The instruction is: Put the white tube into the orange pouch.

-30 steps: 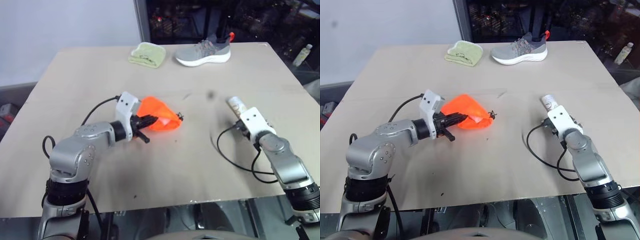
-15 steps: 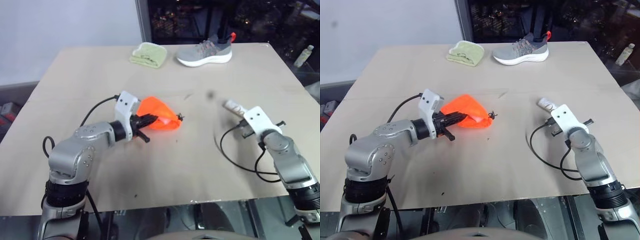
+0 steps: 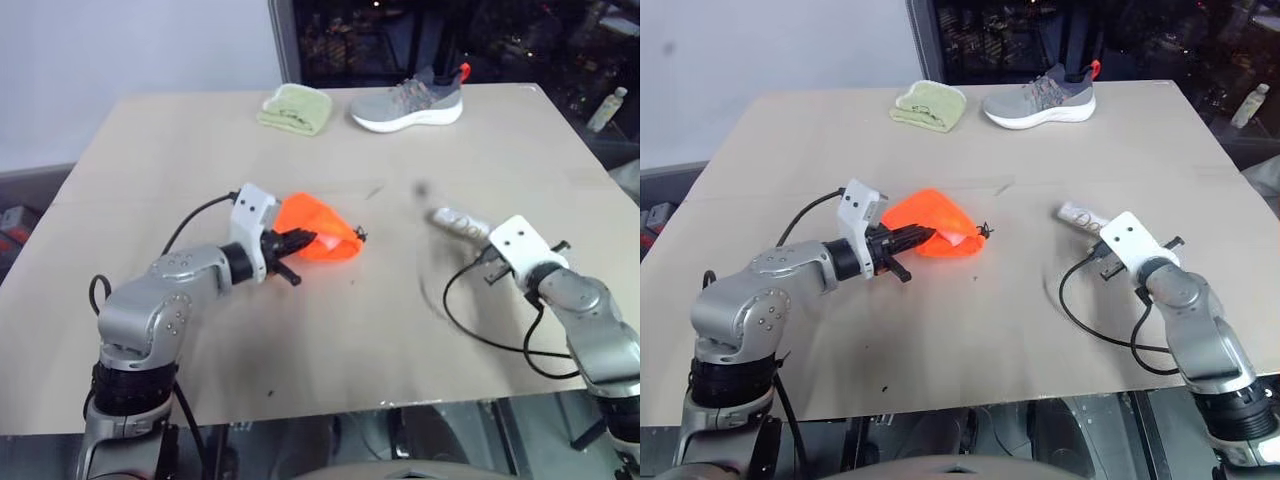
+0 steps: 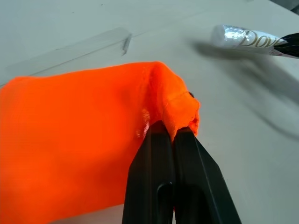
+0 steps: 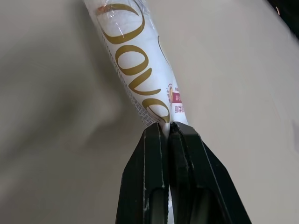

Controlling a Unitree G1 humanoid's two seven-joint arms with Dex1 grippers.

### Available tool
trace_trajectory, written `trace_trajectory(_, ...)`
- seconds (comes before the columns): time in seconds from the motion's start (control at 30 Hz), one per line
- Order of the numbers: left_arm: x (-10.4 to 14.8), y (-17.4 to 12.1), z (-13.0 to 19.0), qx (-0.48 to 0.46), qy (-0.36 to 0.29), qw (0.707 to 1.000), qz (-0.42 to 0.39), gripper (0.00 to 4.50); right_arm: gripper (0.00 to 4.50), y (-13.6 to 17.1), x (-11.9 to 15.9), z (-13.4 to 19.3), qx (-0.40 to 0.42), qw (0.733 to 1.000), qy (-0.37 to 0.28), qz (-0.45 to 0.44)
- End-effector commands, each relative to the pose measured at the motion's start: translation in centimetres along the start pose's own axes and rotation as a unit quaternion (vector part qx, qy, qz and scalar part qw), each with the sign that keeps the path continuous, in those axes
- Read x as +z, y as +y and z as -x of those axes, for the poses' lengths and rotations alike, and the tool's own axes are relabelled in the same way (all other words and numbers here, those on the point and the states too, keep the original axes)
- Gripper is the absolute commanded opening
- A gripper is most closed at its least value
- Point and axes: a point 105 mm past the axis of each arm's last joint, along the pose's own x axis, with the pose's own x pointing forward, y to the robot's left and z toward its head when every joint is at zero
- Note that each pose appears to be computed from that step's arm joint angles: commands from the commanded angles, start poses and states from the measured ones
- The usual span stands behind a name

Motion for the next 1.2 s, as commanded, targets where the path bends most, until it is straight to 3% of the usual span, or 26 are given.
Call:
trace_trajectory(0.03, 1.5, 0.0, 0.7, -0.003, -0.033, 0.999, -0.01, 0.0, 0.1, 1.7, 5.0, 2.7, 0.07, 0.993, -0.098, 0.014)
trace_trajectory(0.27, 1.6, -0.6, 1.0, -0.019, -0.03, 0.999, -0.016, 0.0, 0.1, 6.5, 7.2, 3.6, 0.178, 0.975, -0.131, 0.003)
trace_trajectory(0.5, 1.3, -1.0, 1.3, -0.039, -0.01, 0.999, -0.031, 0.0, 0.1, 10.2, 8.4, 2.0, 0.253, 0.956, -0.145, -0.003)
trace_trajectory(1.03, -0.8, -3.0, 2.0, -0.098, 0.036, 0.993, -0.049, 0.0, 0.1, 11.1, 9.1, -3.6, 0.218, 0.97, -0.092, -0.064)
trace_trajectory(1.2, -0.8, -2.8, 1.0, -0.087, 0.031, 0.995, -0.048, 0.0, 0.1, 13.2, 13.5, -3.9, 0.259, 0.955, -0.131, -0.053)
